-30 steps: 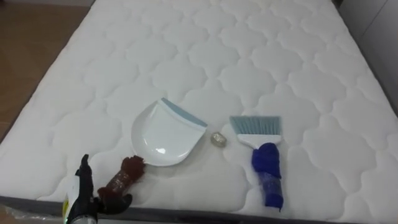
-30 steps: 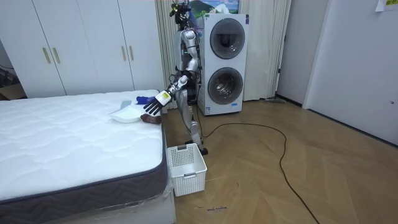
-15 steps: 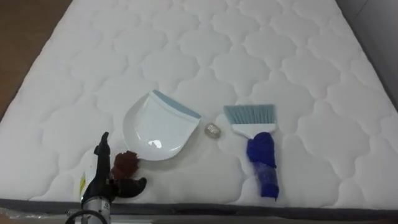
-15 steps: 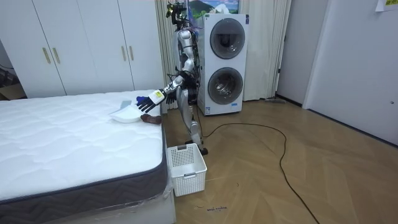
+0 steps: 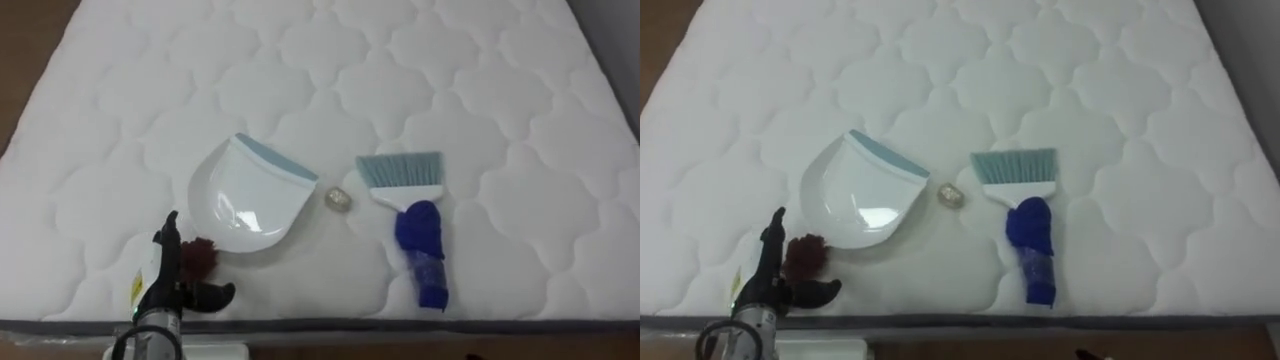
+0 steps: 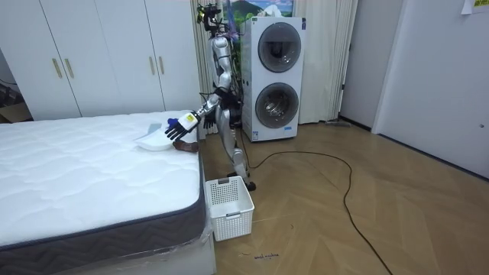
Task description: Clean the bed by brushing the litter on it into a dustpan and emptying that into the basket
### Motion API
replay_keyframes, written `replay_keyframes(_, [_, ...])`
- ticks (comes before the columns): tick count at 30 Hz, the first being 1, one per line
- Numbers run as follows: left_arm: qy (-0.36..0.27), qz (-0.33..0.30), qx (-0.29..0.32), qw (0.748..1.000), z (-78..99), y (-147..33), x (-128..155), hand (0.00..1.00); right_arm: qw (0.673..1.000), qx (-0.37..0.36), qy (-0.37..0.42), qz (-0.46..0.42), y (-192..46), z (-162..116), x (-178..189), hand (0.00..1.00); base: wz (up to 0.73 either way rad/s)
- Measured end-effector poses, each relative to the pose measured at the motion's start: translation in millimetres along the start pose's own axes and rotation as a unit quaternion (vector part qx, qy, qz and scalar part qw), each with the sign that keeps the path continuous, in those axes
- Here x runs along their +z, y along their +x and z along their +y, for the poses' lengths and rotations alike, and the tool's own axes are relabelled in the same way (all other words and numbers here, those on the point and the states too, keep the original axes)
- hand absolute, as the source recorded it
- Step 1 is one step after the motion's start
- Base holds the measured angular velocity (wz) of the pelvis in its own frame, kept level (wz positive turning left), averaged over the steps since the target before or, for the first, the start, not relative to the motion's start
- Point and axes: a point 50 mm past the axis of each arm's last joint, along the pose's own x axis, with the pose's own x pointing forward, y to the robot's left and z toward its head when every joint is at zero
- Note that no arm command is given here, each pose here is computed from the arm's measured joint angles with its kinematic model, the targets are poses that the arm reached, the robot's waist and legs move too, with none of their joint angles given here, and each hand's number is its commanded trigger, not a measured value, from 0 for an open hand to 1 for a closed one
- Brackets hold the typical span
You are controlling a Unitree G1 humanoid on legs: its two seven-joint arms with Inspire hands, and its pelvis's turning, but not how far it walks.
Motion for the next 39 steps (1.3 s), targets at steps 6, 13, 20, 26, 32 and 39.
replay_keyframes(6, [0.028, 0.017, 0.012, 0.999, 5.4, 17.4, 0, 0.00, 0.999, -0.026, -0.018, -0.018, 5, -5, 22, 0.00, -0.15])
replay_keyframes(13, [0.026, 0.005, 0.044, 0.999, 10.6, 24.5, 9, 0.00, 0.999, -0.028, -0.021, 0.000, 5, -5, 17, 0.00, 0.18])
replay_keyframes(20, [0.023, 0.022, 0.043, 0.999, 9.8, 26.7, 7, 0.00, 0.999, -0.035, -0.001, 0.000, 7, -11, 26, 0.00, 0.03])
replay_keyframes(26, [0.006, 0.056, 0.038, 0.998, 4.6, 24.2, -1, 0.00, 1.000, -0.030, 0.007, -0.004, 7, -10, 30, 0.00, -0.04])
replay_keyframes(32, [0.002, 0.057, 0.039, 0.998, 3.9, 25.0, 0, 0.00, 0.999, -0.031, 0.021, -0.005, 8, -10, 31, 0.00, 0.03])
replay_keyframes(39, [-0.013, 0.055, 0.038, 0.998, 0.6, 28.2, 7, 0.00, 0.998, -0.033, 0.048, -0.007, 8, -7, 33, 0.00, 0.07])
